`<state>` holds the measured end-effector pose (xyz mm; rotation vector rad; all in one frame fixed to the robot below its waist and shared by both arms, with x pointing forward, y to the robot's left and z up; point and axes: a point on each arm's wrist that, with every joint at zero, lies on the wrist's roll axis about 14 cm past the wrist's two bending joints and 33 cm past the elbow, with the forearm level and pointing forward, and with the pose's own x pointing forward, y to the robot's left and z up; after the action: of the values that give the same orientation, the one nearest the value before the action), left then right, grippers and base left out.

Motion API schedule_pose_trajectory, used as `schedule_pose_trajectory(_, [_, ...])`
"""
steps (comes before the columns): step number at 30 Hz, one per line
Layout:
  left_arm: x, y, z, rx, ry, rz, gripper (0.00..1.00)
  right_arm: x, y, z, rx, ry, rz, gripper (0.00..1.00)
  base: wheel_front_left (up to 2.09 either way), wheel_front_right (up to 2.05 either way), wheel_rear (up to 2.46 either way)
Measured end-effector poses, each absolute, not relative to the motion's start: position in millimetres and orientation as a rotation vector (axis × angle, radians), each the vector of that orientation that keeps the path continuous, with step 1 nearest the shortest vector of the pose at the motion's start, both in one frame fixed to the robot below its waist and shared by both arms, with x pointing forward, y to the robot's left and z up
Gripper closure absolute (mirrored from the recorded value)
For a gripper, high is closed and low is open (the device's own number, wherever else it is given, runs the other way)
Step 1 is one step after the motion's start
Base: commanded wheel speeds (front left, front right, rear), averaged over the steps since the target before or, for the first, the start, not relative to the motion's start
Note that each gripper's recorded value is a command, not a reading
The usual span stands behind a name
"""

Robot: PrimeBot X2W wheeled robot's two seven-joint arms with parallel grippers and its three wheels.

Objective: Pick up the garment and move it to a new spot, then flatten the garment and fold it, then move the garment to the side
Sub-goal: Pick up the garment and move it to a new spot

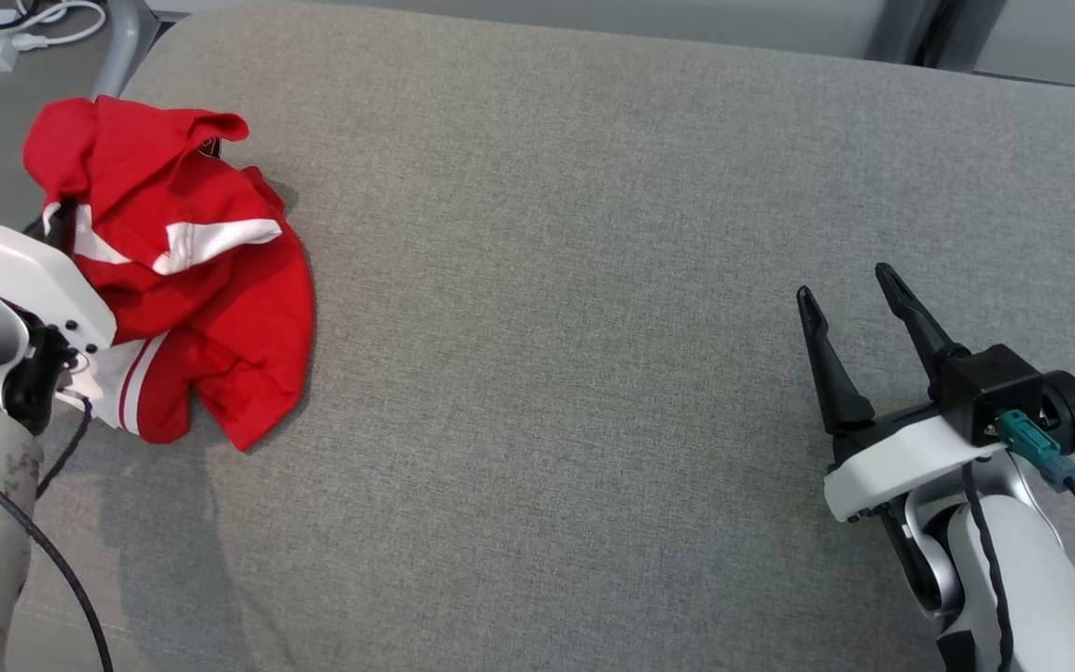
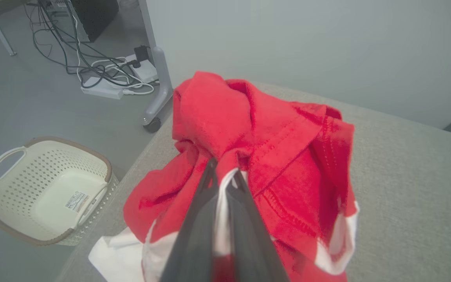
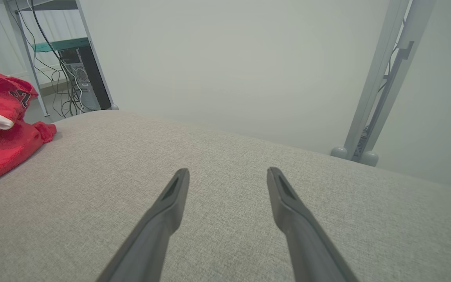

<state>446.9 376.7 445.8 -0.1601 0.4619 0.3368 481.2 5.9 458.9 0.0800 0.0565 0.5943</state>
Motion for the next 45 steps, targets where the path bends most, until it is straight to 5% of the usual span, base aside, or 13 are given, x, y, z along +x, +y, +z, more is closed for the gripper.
schedule_pose_trajectory(19, [426, 387, 636, 0.018, -0.171, 0.32, 1.0, 431, 1, 508, 0.11, -0.034, 0.573, 0.0, 0.0, 0.0, 0.0])
schedule_pose_trajectory(45, [414, 128, 621, -0.107, -0.191, -0.241, 1.0, 401, -123, 534, 0.103, -0.118, 0.234, 0.0, 0.0, 0.0, 0.0])
